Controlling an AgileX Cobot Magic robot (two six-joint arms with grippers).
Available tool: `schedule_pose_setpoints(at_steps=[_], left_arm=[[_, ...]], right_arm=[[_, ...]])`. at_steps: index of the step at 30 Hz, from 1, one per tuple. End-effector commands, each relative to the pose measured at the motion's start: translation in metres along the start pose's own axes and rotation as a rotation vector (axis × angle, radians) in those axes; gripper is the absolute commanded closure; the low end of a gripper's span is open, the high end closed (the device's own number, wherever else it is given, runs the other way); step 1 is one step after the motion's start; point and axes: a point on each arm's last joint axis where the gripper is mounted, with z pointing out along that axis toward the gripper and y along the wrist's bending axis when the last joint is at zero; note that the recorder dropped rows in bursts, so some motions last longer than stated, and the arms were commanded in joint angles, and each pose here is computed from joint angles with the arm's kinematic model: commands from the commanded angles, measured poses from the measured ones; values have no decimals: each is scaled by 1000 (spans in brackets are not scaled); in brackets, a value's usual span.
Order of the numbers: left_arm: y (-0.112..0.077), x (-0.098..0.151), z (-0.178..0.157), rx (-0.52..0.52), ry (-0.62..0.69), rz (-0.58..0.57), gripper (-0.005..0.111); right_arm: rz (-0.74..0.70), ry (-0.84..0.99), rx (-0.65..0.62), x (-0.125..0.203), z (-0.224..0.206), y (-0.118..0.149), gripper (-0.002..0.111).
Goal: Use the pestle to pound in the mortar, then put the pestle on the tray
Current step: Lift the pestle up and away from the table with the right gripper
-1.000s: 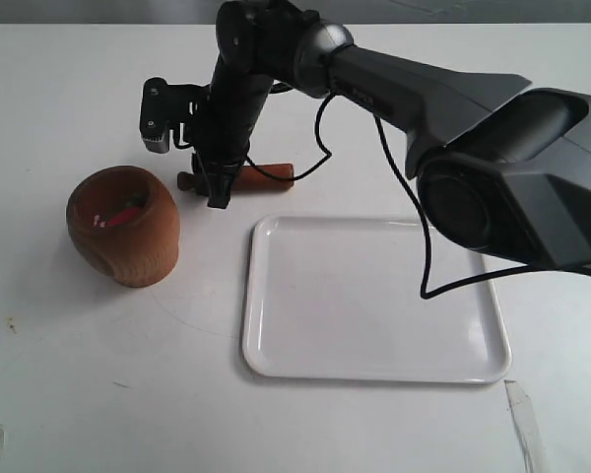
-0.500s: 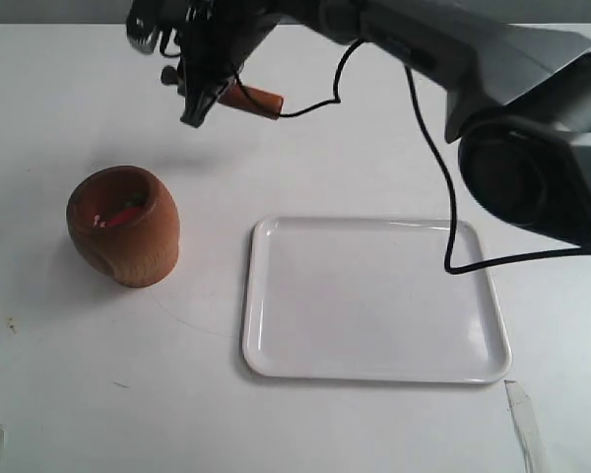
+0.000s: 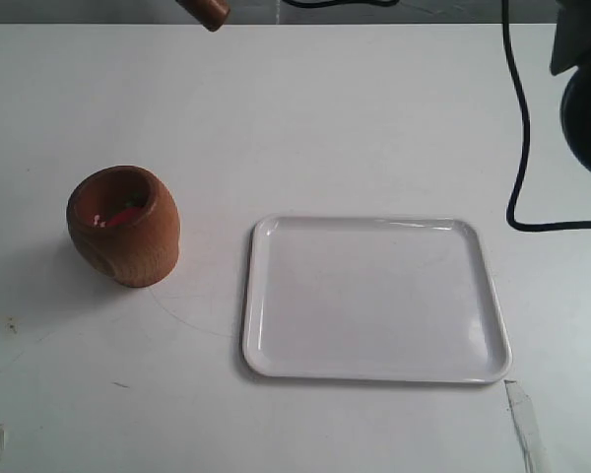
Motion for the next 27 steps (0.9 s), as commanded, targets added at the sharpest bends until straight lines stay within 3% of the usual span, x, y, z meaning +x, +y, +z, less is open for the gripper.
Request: schedule_pose_setpoints(at_steps=[1, 11, 22, 27], left_arm=[[-1, 0, 0, 8, -7, -12, 107], [-1, 0, 0, 8, -7, -12, 107], [-1, 0, 0, 8, -7, -12, 107], [-1, 0, 0, 8, -7, -12, 107]], right_arm=[[-42, -90, -91, -28, -12, 20, 108], [-35, -230, -208, -35, 8, 52, 108], [-33, -275, -123, 0, 6, 63, 108], [-129, -338, -85, 15, -15, 82, 108]])
